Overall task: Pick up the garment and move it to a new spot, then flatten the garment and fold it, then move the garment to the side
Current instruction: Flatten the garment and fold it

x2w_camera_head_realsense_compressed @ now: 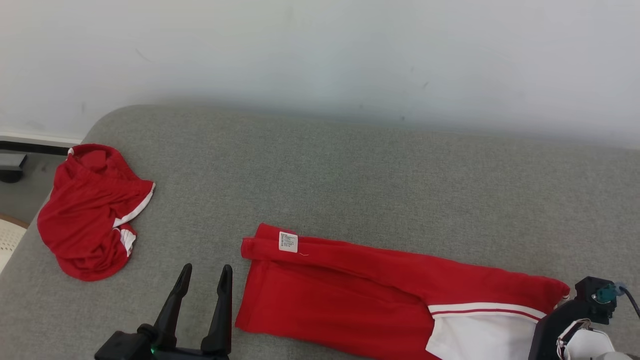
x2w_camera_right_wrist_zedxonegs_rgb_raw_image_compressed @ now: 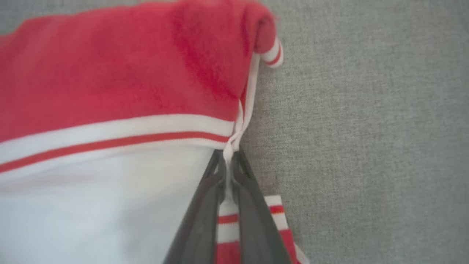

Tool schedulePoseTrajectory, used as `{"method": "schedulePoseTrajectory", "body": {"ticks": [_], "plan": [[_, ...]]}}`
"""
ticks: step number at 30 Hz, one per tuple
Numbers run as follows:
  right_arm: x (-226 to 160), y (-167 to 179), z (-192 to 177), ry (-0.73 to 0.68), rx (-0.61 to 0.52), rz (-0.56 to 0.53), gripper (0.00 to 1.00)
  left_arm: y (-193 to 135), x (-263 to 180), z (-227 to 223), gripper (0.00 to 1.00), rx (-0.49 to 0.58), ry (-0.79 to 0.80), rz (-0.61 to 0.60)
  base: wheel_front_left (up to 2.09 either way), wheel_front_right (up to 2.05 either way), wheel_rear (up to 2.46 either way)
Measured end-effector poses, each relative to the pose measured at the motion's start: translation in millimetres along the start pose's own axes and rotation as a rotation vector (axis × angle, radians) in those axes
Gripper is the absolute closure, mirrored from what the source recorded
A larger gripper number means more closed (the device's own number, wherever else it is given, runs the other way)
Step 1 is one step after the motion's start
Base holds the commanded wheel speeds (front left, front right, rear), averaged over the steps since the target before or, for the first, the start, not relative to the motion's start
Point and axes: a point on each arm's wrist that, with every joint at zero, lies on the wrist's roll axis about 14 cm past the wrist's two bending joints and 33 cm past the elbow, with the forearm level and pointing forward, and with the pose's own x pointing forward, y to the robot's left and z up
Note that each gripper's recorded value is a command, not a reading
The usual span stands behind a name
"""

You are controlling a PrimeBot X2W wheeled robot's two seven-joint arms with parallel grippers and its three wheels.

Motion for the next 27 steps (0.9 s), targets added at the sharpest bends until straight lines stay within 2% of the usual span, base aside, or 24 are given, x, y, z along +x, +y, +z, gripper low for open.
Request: {"method": "schedulePoseTrajectory", "body": {"ticks": [5,12,18,21,27], "plan": [[-5,-23,16,-0.074,0.065,-0.059,1.0,-6,3,-2,0.0,-0.002,0.008,-0.022,0.0,0.0,0.0],[-36,-95,33,-0.195,0.172,-0.226,1.0,-18,6,1,0.0,-0.006,-0.004,-0.057,0.0,0.0,0.0],[-71,-126,56,-0.307,0.156,-0.309,1.0,-26,7,2,0.0,-0.018,-0.012,-0.078,0.0,0.0,0.0],[-79,-114,64,-0.326,0.124,-0.279,1.0,-32,6,1,0.0,-0.025,-0.011,-0.093,0.0,0.0,0.0],[-81,-23,58,-0.282,0.099,0.03,1.0,-41,4,3,0.0,-0.038,-0.021,-0.119,0.0,0.0,0.0]]}}
